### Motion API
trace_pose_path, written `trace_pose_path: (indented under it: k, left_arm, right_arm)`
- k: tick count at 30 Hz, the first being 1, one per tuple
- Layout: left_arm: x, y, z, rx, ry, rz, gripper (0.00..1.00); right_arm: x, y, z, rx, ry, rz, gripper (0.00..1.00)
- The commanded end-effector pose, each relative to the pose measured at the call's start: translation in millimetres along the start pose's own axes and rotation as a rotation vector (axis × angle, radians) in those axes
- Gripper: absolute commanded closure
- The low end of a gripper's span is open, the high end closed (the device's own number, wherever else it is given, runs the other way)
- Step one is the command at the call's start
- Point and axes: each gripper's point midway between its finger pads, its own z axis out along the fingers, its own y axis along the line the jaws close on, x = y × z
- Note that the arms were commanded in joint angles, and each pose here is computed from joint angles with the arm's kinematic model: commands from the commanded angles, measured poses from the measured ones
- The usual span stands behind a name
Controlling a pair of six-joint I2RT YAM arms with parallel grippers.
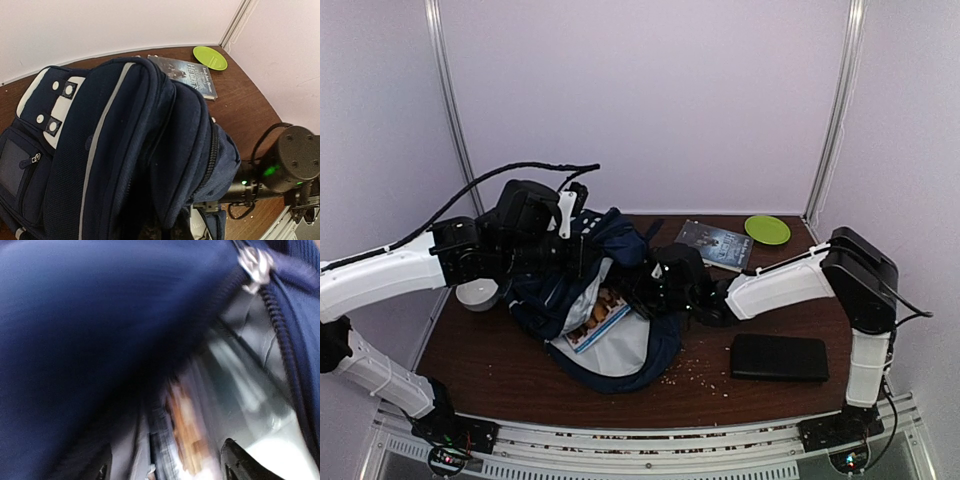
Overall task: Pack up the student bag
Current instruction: Place the book in the student bag, then pick up the personal item from the center of the board.
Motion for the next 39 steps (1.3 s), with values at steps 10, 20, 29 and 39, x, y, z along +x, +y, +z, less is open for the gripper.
trace_pose_path:
  k: [10,20,29,39]
  left_arm:
    - [-46.9,-20.8,-19.6,0.083,-0.191,-0.05,1.0]
    - [-14.3,-2.4,-1.5,0.011,-0.129,0.026,1.0]
    - [17.0,8.9,77.7,-0.025,0.019,0.068,1.0]
    - [31.0,-26.9,62.0,0.062,0.035,0.102,0.02]
  right_arm:
    - [10.6,2.9,-78.7,0.097,0.017,-0.203,0.21]
    - [-5.4,-44.2,-192.4,0.257,-0.101,-0.409,0.22]
    - [-91.4,-137.2,-299.7,0.677,-0.485,-0.312,0.23]
    - [-109.4,-214.7,-367.7,0.831,-0.632,-0.023,0.19]
